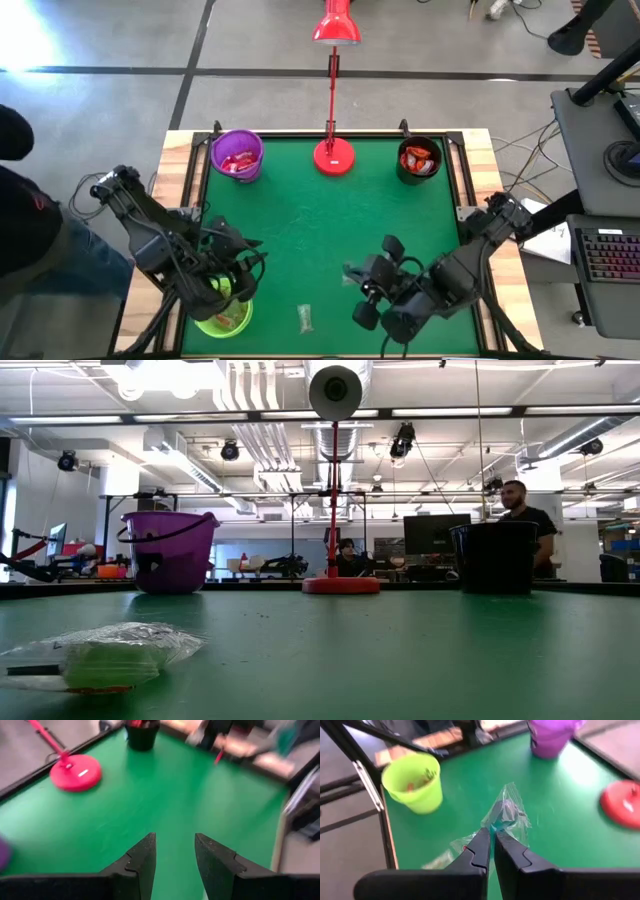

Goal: Sort candy
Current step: Put the blue gummy into the light green bucket

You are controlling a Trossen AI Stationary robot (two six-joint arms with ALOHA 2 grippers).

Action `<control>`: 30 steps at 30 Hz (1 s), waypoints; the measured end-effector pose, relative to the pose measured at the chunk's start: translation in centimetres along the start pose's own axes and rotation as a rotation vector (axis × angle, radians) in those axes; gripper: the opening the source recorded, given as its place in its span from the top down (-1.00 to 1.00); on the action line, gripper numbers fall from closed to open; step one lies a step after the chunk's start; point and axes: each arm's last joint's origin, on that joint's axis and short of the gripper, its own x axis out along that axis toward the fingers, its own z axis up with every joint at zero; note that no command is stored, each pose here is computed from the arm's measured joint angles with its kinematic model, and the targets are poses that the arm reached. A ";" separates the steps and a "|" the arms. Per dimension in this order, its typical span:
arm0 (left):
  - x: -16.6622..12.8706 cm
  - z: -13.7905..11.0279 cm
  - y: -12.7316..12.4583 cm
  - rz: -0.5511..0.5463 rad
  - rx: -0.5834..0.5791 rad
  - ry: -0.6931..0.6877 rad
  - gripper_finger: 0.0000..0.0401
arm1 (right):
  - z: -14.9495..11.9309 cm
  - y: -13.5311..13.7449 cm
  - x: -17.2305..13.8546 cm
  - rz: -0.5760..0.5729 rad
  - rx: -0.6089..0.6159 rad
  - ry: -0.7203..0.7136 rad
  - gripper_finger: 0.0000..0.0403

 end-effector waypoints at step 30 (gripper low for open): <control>1.6 7.7 -2.0 -0.381 -0.290 -0.220 0.41 | 7.4 -0.9 0.6 0.136 -0.176 -0.244 0.95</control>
